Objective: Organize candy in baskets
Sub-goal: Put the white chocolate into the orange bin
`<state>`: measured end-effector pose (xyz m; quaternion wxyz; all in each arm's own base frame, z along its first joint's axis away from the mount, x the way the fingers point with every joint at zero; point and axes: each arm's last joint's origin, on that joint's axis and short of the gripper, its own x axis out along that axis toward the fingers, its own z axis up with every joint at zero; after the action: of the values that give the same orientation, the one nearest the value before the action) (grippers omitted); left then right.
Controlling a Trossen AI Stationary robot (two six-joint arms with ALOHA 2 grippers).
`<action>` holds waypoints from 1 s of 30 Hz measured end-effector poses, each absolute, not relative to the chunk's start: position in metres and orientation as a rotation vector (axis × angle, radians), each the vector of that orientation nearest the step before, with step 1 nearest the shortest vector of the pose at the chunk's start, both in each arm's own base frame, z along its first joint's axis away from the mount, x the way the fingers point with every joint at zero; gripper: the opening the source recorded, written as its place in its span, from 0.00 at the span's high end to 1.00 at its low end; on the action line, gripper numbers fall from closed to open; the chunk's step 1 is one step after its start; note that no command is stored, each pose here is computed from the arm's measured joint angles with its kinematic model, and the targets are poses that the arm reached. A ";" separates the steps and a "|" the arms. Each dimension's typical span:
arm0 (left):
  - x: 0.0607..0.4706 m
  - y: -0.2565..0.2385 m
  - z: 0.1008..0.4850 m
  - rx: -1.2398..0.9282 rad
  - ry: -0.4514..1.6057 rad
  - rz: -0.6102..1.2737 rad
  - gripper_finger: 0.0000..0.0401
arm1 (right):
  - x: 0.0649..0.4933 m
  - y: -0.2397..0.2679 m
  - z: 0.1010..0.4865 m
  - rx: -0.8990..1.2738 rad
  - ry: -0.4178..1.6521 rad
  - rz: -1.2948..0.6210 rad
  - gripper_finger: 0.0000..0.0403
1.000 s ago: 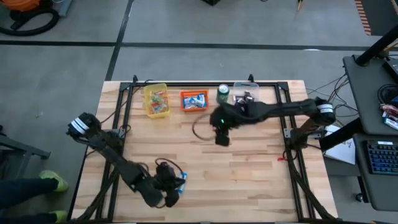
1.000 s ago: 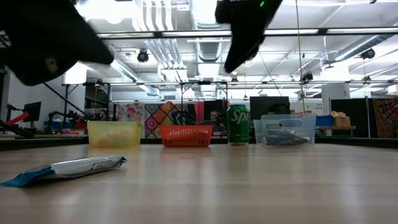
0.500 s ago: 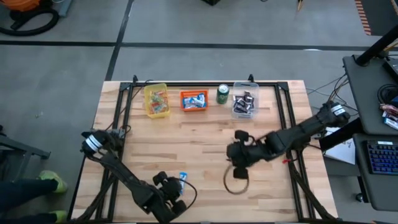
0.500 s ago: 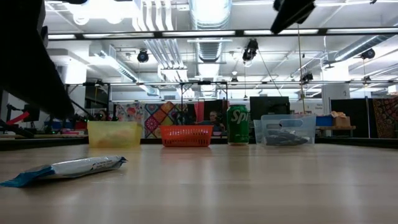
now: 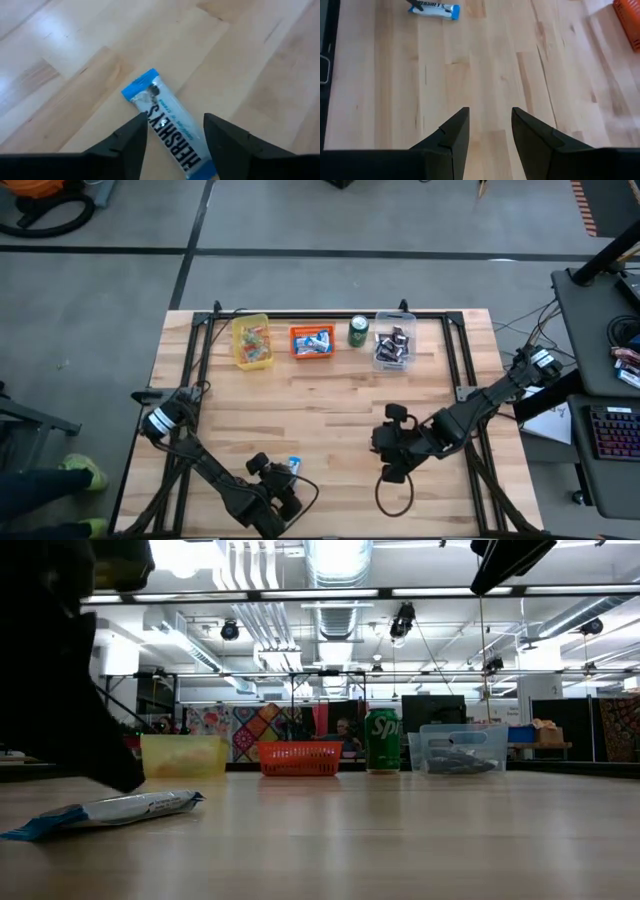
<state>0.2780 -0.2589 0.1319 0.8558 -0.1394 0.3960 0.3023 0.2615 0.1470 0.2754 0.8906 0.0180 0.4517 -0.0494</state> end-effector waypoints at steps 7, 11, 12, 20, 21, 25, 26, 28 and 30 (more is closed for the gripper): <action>0.274 -0.261 0.114 -0.284 0.816 0.633 0.54 | 0.260 0.146 0.270 0.028 0.940 -0.125 0.66; 0.272 -0.260 0.105 -0.294 0.805 0.626 0.59 | 0.259 0.145 0.265 0.026 0.951 -0.132 0.66; 0.271 -0.260 0.103 -0.297 0.800 0.623 0.60 | 0.259 0.145 0.264 0.029 0.954 -0.137 0.66; 0.266 -0.264 0.101 -0.284 0.783 0.605 0.82 | 0.255 0.143 0.249 0.038 0.977 -0.155 0.66; 0.265 -0.264 0.101 -0.283 0.783 0.603 0.84 | 0.254 0.143 0.247 0.035 0.983 -0.157 0.66; 0.263 -0.267 0.103 -0.269 0.773 0.596 0.87 | 0.254 0.143 0.242 0.039 0.979 -0.156 0.66; 0.262 -0.267 0.104 -0.269 0.776 0.590 0.87 | 0.253 0.142 0.240 0.040 0.983 -0.159 0.66; 0.261 -0.268 0.109 -0.274 0.787 0.574 0.88 | 0.253 0.143 0.240 0.045 0.984 -0.162 0.66; 0.259 -0.269 0.115 -0.274 0.789 0.554 0.88 | 0.253 0.143 0.240 0.046 0.982 -0.159 0.66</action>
<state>0.2588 -0.2694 0.1155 0.8771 -0.1312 0.3781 0.2656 0.2526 0.1435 0.2403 0.8786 0.0220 0.4709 -0.0764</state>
